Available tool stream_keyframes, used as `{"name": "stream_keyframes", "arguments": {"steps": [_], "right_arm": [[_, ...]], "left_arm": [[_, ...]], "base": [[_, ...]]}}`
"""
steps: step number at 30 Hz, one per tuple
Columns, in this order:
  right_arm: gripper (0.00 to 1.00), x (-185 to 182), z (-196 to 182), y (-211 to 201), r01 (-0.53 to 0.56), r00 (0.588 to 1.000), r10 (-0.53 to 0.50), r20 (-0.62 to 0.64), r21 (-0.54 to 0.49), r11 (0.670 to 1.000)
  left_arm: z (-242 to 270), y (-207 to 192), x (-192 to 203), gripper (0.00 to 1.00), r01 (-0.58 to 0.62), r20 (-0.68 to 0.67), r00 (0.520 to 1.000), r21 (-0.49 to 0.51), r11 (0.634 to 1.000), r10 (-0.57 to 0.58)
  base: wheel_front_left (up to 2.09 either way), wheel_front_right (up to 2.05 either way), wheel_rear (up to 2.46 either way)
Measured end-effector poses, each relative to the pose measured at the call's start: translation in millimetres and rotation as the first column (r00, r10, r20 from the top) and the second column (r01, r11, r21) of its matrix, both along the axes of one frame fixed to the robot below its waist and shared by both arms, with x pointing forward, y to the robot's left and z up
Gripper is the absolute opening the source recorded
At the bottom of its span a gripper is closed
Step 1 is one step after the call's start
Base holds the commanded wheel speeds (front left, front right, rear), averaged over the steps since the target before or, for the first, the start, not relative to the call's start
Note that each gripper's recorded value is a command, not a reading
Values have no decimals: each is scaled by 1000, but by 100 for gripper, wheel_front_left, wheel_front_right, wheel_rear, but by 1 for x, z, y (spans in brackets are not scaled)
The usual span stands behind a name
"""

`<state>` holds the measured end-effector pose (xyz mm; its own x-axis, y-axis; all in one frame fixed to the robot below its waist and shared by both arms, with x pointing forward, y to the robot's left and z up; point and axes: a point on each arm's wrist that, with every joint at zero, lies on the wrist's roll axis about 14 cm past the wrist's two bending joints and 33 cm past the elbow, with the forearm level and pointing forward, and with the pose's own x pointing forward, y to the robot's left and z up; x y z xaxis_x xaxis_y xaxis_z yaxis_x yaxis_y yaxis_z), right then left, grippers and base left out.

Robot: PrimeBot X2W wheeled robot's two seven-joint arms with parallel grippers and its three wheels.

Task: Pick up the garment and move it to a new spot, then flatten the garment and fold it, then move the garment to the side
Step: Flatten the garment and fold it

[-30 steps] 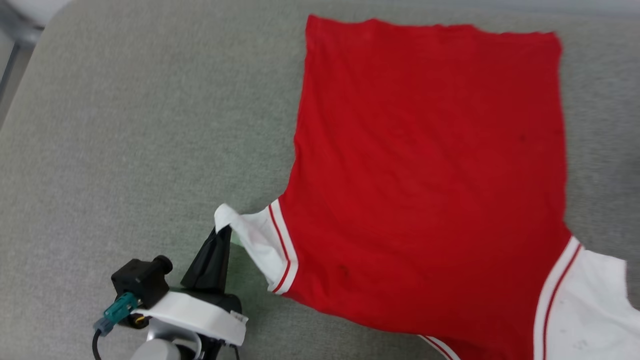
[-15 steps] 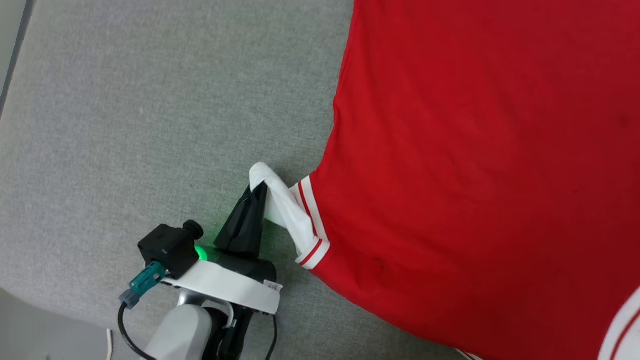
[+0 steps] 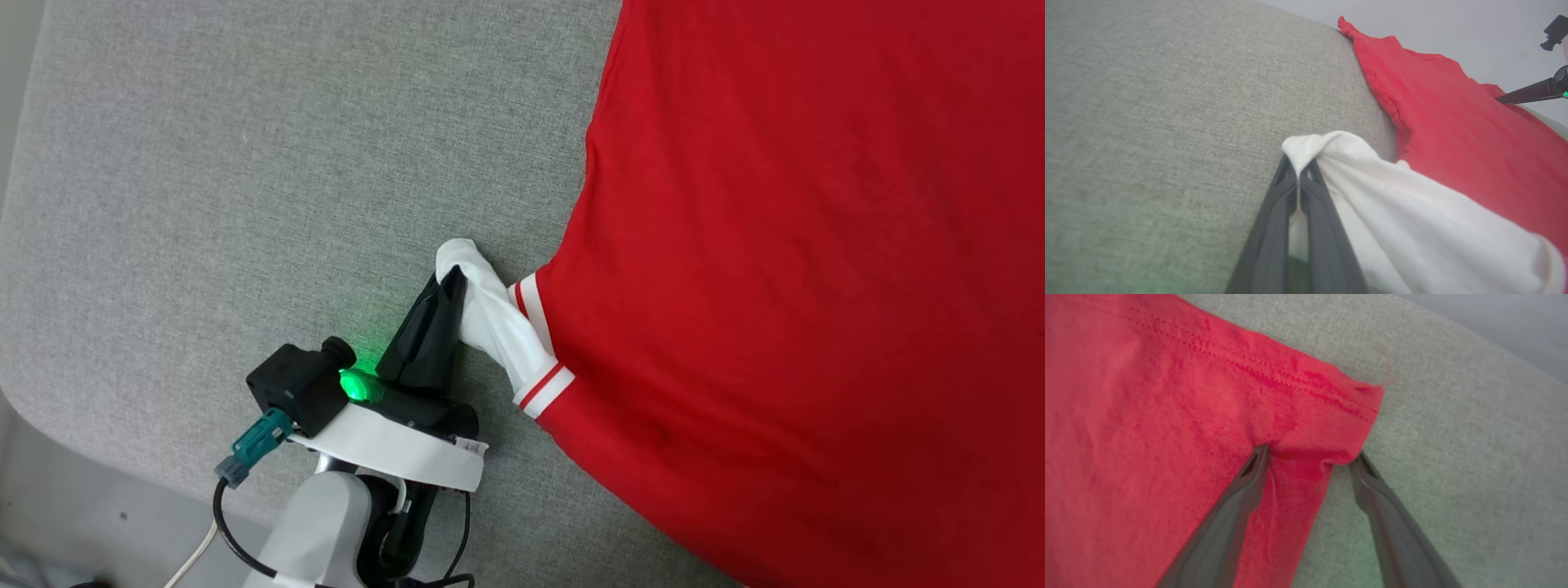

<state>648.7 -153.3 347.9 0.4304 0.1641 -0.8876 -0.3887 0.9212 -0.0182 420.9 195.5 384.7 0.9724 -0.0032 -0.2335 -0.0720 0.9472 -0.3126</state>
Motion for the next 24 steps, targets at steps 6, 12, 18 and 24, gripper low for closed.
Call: {"name": "stream_keyframes", "arguments": {"steps": [6, 12, 18, 24], "right_arm": [[0, -3, -8, -7, 11, 1000, -11, -11, -1, 1000], [0, 1, 10, -2, 7, 998, -9, 66, 35, 999], [0, 7, 61, 1, -27, 971, 11, 238, 66, 997], [0, -18, 99, -10, -85, 937, 58, 345, 64, 994]], "left_arm": [[-2, 2, 1, 0, -2, -2, 1000, 6, 1000, 2], [3, 3, 2, 0, -4, 12, 1000, 11, 1000, 4], [12, 7, -6, 0, -11, 27, 1000, 14, 1000, 11], [23, 9, -16, 0, -3, 47, 999, 20, 1000, 2]], "base": [[0, 0, 0], [0, 0, 0], [0, 0, 0], [0, 0, 0]]}}
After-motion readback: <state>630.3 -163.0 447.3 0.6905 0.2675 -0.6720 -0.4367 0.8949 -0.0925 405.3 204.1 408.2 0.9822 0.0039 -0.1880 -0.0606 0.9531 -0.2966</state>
